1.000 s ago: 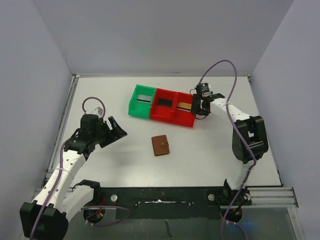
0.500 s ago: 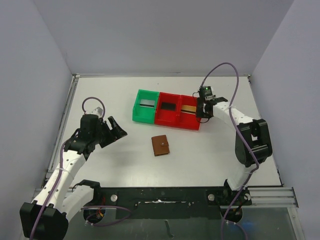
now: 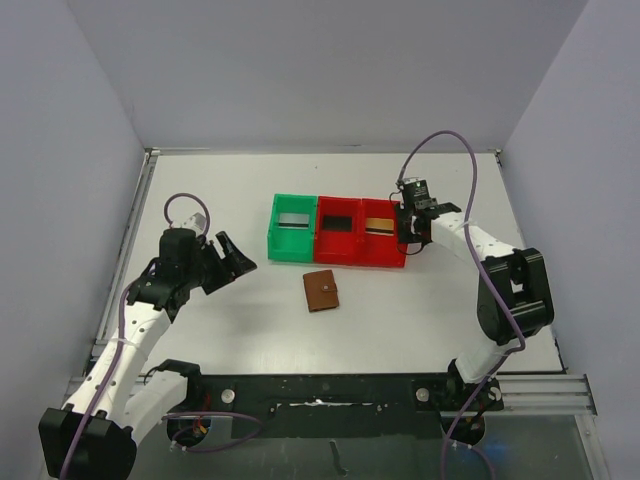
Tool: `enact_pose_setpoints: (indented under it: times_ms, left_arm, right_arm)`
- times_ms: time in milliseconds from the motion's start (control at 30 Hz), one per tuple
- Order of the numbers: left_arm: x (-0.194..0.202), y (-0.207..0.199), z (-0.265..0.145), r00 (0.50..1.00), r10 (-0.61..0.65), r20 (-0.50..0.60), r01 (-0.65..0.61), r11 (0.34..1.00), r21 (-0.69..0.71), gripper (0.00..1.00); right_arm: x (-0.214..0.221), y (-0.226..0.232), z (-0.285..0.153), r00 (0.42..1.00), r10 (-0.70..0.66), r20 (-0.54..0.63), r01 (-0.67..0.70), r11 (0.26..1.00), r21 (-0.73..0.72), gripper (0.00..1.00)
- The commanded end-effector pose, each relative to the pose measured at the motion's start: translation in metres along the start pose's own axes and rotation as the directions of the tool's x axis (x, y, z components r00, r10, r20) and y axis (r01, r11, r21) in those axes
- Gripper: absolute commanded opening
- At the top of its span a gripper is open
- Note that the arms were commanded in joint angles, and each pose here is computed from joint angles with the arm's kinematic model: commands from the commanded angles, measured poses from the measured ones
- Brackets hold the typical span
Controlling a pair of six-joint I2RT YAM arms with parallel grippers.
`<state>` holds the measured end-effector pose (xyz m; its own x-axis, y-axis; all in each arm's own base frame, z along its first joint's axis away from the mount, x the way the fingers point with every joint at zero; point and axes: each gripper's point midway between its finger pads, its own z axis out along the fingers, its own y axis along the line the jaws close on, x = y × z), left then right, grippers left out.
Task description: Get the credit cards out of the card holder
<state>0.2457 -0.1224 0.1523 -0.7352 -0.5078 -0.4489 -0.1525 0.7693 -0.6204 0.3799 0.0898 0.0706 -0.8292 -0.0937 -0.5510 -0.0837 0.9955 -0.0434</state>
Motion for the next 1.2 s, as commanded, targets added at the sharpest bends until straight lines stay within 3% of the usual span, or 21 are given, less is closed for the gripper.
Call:
enact_pose_setpoints:
  times_ms: [0, 300, 533, 667, 800, 967, 1167]
  left_arm:
    - [-0.007, -0.016, -0.004, 0.999, 0.017, 0.032, -0.019, 0.997, 0.075, 0.71]
    - [-0.002, -0.018, -0.001, 1.0, 0.03, 0.006, -0.031, 0.995, 0.094, 0.71]
    - [0.0, -0.017, -0.001, 0.999, 0.035, 0.001, -0.035, 0.995, 0.097, 0.71]
    - [-0.001, -0.017, -0.002, 0.999, 0.034, 0.012, -0.035, 0.994, 0.101, 0.71]
    - [-0.005, -0.016, -0.005, 0.999, 0.031, 0.038, -0.034, 0.996, 0.086, 0.71]
    - [-0.017, -0.006, -0.012, 0.993, 0.018, 0.114, -0.02, 1.0, 0.019, 0.8]
    - [-0.03, 0.005, -0.024, 0.979, -0.019, 0.203, 0.028, 0.999, -0.044, 0.87]
  right_arm:
    - [-0.023, -0.002, -0.009, 0.992, -0.097, 0.084, 0.098, 0.995, -0.016, 0.14]
    - [-0.038, -0.005, -0.005, 0.992, -0.094, 0.081, 0.094, 0.996, 0.002, 0.23]
    - [-0.057, -0.005, -0.028, 0.988, -0.054, 0.146, 0.056, 0.998, -0.011, 0.62]
    - [-0.074, -0.003, -0.054, 0.978, -0.003, 0.208, 0.01, 1.0, -0.03, 0.75]
    - [-0.076, 0.017, -0.083, 0.956, 0.126, 0.265, -0.084, 0.983, -0.164, 0.83]
    - [-0.064, 0.061, -0.115, 0.896, 0.31, 0.319, -0.162, 0.895, -0.416, 0.92]
    - [-0.029, 0.11, -0.123, 0.892, 0.374, 0.253, -0.218, 0.847, -0.485, 0.94]
